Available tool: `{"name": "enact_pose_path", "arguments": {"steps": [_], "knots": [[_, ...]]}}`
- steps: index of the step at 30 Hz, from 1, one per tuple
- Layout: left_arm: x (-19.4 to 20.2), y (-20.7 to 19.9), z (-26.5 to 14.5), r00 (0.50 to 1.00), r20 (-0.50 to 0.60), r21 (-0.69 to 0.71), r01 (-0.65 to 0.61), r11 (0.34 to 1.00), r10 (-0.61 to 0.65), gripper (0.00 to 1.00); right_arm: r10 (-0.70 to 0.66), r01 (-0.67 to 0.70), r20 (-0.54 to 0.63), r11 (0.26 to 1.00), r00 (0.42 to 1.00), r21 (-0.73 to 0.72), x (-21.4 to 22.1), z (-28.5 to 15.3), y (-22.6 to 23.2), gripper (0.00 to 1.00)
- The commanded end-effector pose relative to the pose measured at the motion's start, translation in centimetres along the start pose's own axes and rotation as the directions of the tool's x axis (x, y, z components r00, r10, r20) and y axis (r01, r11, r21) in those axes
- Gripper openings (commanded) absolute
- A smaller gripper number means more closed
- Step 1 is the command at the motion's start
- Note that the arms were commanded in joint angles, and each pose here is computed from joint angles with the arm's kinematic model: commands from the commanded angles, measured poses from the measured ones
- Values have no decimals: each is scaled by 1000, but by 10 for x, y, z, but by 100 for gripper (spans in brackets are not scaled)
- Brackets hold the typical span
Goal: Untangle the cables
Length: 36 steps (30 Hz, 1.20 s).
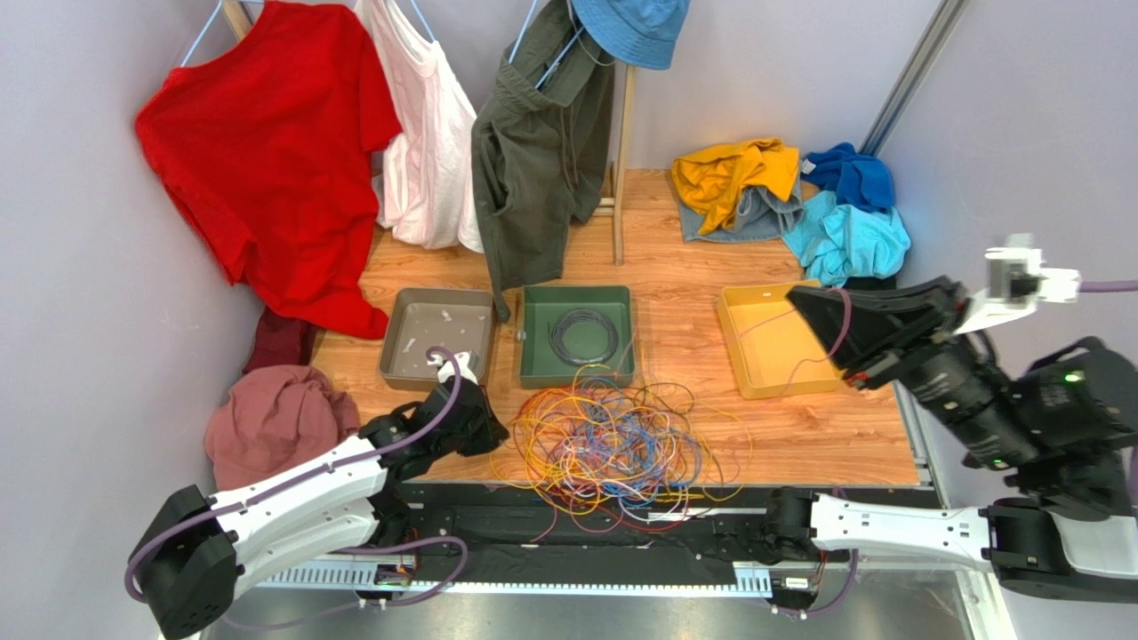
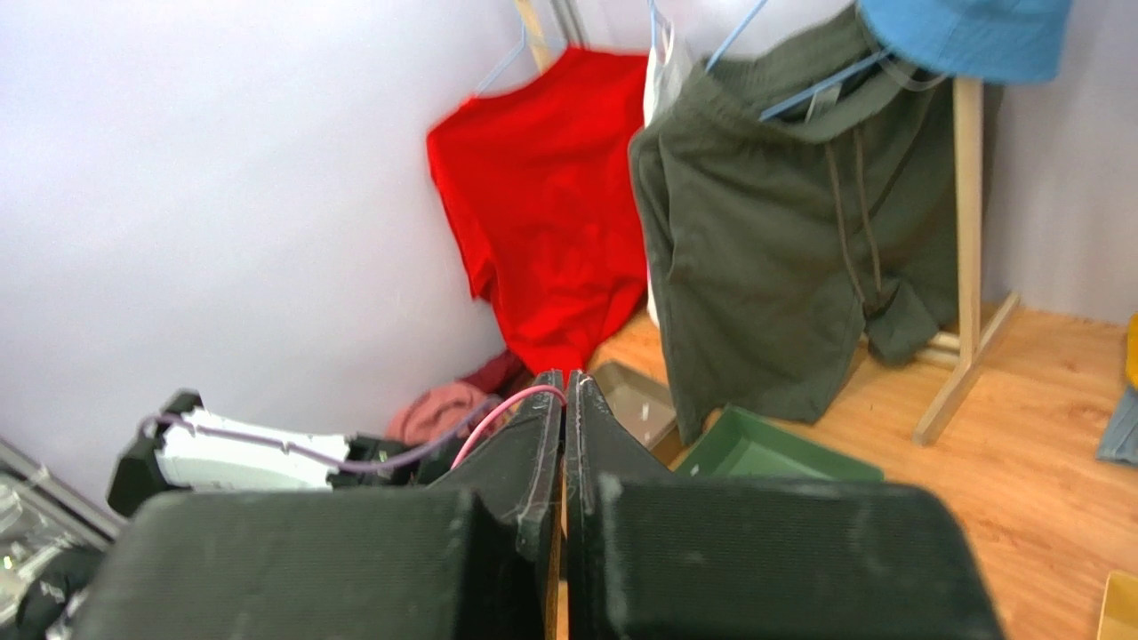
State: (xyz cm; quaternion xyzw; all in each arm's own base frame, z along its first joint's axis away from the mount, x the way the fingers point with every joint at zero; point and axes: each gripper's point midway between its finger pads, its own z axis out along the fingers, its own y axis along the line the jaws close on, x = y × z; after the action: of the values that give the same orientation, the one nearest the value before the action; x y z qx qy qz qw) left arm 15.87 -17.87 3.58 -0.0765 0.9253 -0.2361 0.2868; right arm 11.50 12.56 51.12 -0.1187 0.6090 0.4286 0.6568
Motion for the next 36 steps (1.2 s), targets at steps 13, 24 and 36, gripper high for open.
{"name": "enact_pose_path", "arguments": {"steps": [13,24,36], "knots": [[2,4,-3,995,-5,11,100,995,-100,0,-47,35,149,996,988,82,-73,-26,-21,0],[-1,-30,-24,1000,-13,212,-5,977,8,0,-296,256,0,827,955,501,-53,15,-67,0],[3,-28,-33,1000,8,263,-8,965,6,0,-441,479,-198,733,875,483,-13,98,-51,0]]}}
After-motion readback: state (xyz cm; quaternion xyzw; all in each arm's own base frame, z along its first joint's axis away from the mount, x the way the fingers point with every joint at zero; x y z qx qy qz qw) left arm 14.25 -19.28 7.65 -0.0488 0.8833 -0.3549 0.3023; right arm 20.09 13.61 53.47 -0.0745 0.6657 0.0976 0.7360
